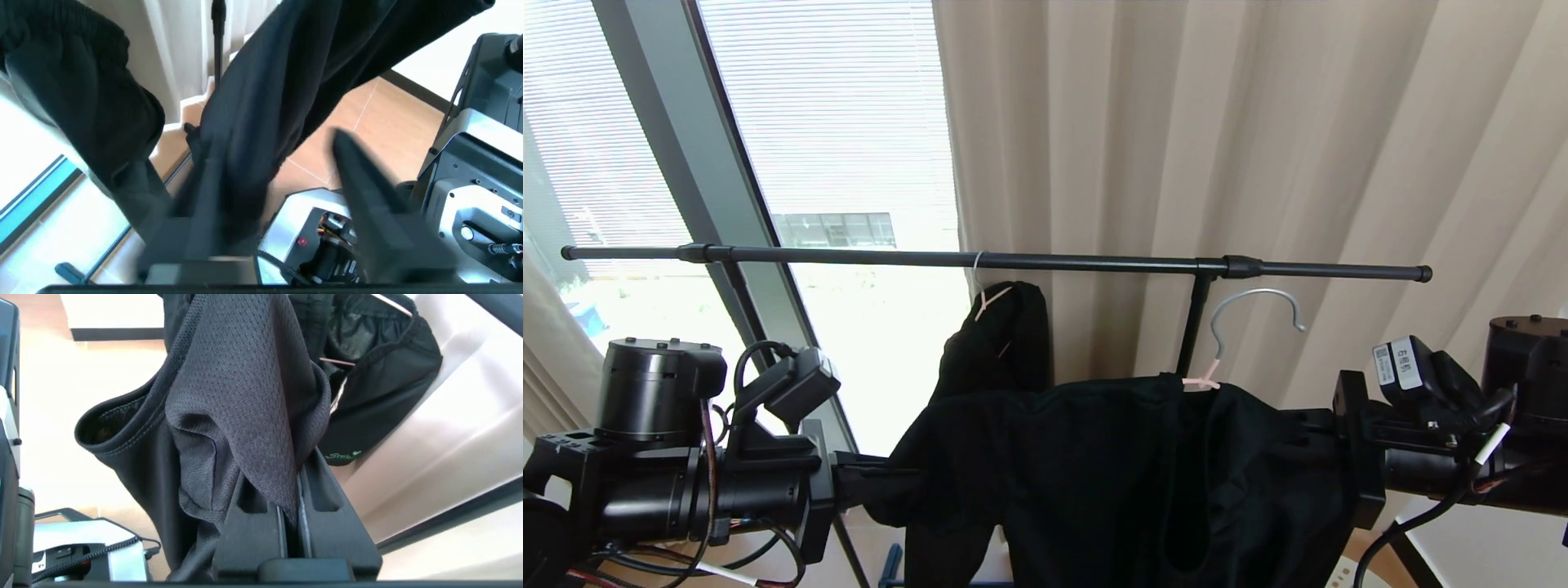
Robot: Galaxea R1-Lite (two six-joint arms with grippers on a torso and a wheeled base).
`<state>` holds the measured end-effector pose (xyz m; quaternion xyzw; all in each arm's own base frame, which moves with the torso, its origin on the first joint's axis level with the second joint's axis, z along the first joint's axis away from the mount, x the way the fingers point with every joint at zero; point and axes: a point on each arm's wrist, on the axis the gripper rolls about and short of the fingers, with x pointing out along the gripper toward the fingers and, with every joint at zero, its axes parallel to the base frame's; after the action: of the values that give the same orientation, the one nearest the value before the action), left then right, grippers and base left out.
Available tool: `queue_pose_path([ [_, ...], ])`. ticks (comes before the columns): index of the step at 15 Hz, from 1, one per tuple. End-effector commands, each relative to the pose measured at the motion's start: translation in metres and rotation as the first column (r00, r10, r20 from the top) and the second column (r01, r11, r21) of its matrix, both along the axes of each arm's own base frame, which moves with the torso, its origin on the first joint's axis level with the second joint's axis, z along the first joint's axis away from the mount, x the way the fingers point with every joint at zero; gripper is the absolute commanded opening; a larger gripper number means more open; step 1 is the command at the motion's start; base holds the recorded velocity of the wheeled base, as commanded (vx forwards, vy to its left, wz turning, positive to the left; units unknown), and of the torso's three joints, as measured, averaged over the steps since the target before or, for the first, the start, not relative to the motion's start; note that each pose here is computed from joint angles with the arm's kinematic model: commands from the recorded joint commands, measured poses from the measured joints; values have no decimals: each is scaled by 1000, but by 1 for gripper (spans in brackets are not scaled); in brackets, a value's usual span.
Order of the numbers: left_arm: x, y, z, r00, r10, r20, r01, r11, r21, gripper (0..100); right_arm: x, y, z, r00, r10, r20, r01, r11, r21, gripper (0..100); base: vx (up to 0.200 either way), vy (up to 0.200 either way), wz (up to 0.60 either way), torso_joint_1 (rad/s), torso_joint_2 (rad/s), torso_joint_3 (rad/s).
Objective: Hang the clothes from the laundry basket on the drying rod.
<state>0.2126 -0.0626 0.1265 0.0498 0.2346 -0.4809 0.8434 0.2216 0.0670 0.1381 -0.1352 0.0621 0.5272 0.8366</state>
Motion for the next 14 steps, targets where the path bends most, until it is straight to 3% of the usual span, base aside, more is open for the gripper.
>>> queue_pose_path([
  [1,-4,8,0,1000,30,1,-30,1000,0,0,1,-2,0,1000,-10,1,10,1000,0,0,0,0,0,0,0,0],
  [6,-11,29,0,993,121,4,-121,993,-2,0,5,-7,0,999,-33,1,33,999,1,0,0,0,0,0,0,0],
  [14,-17,40,-1,985,174,2,-174,985,-3,0,7,-13,2,1000,-20,4,20,1000,19,0,0,0,0,0,0,0],
])
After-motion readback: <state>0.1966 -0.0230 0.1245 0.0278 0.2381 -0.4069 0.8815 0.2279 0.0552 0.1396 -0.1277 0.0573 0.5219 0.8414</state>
